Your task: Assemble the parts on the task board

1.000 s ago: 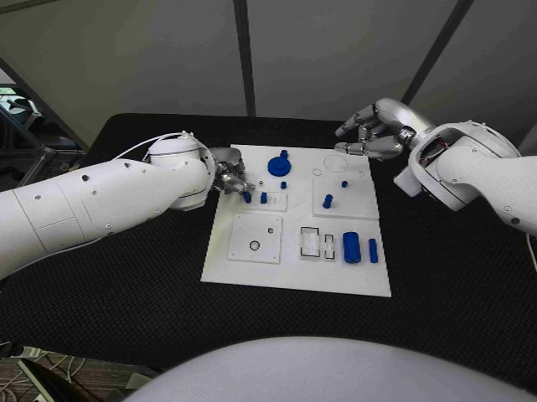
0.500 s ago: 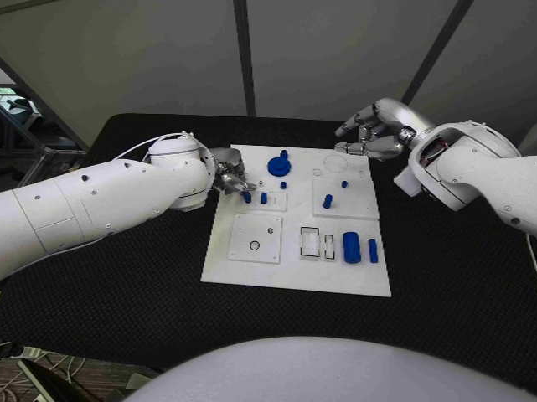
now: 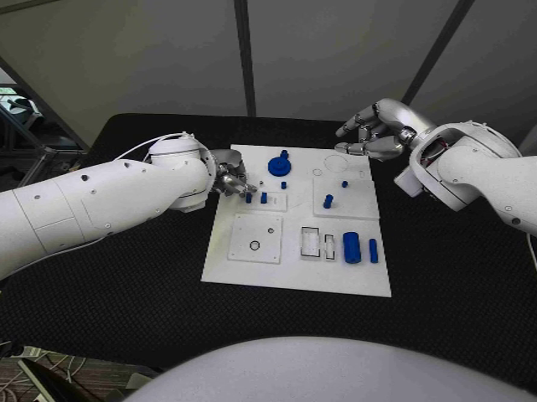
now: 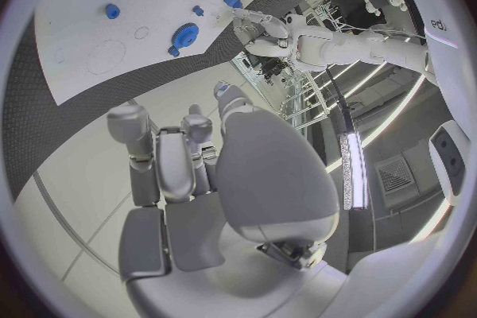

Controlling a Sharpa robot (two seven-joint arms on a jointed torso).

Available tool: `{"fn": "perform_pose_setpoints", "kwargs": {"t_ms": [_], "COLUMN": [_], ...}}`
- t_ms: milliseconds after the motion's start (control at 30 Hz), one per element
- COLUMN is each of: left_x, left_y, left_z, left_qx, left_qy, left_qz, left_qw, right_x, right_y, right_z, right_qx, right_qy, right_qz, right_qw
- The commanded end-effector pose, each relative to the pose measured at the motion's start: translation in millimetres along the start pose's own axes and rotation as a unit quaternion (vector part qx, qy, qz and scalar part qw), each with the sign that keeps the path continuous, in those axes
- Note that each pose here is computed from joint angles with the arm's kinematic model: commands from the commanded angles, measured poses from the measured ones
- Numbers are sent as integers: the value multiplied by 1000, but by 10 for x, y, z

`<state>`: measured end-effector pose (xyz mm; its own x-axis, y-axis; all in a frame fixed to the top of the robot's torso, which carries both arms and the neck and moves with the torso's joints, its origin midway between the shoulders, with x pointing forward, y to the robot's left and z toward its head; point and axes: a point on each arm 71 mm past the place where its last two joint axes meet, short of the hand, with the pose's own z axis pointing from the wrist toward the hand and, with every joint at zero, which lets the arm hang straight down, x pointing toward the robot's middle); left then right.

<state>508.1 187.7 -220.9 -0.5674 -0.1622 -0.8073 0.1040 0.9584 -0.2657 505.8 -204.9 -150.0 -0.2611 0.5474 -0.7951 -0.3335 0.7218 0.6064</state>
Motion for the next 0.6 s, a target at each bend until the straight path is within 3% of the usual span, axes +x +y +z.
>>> {"fn": "perform_pose_setpoints", "kwargs": {"t_ms": [33,600], "left_x": [8,16], "left_y": [0,3], "left_z": [-7,-9], "left_qx": [-3,-1], "left_qy": [10,16], "left_qz": [1,-11], "left_qw": [1000,1000], "right_x": [-1,1], "right_y": [10,8], "right_z": [3,6], "right_qx": [-3,-3], "right_qy": [4,5], "right_qz": [0,0], "right_qw": [1000,1000]}}
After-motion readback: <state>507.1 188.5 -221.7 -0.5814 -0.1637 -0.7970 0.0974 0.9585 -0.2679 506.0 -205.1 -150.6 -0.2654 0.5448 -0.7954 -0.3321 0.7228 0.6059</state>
